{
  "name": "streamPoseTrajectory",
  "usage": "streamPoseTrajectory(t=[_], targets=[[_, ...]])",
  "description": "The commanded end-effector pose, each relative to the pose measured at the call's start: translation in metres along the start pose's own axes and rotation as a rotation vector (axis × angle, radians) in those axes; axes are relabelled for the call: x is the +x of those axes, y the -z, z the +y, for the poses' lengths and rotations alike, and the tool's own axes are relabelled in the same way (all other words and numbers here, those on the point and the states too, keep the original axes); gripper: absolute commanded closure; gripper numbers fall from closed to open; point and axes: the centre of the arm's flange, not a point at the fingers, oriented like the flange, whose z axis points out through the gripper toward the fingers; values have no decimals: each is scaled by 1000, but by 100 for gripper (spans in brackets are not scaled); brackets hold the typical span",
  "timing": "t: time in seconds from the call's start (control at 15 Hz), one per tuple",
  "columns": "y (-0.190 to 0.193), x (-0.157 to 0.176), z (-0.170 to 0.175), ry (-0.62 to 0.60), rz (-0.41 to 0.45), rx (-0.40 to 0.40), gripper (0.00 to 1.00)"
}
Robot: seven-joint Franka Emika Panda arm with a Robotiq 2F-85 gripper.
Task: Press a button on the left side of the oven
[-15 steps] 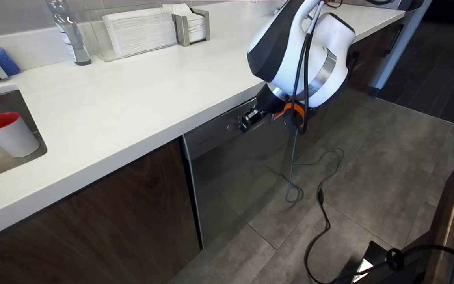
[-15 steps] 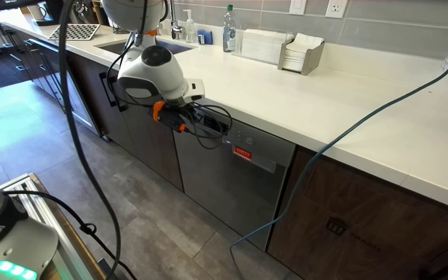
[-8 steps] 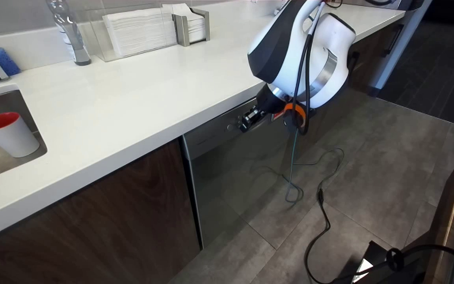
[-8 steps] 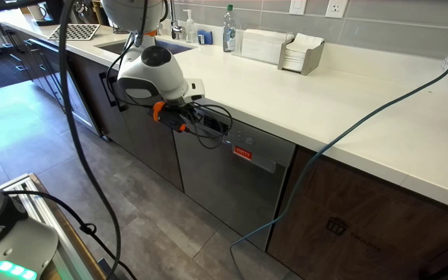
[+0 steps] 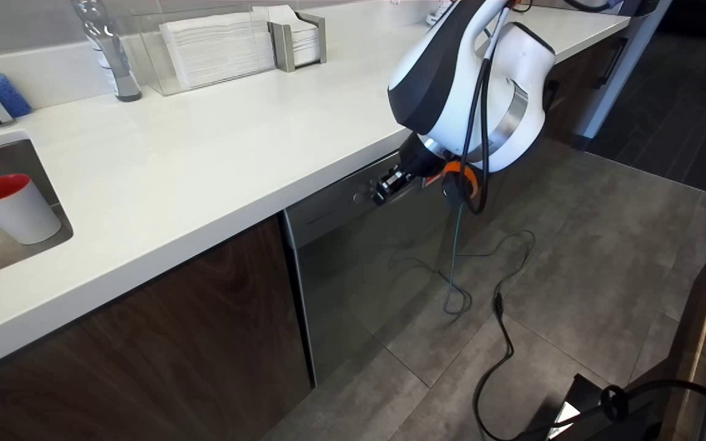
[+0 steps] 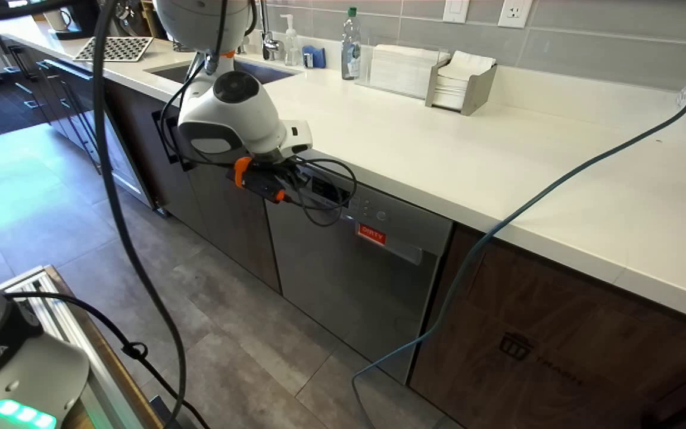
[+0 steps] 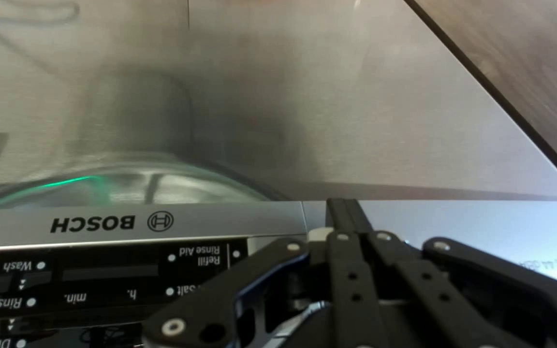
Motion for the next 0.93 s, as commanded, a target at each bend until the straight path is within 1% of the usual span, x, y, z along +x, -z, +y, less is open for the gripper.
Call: streamPoseTrajectory(t=[0.0, 0.53, 0.87], targets=[[1, 10, -3, 17, 59, -4, 100], [2, 9, -3, 16, 59, -3, 100], [2, 4, -2, 2, 21, -9, 100]])
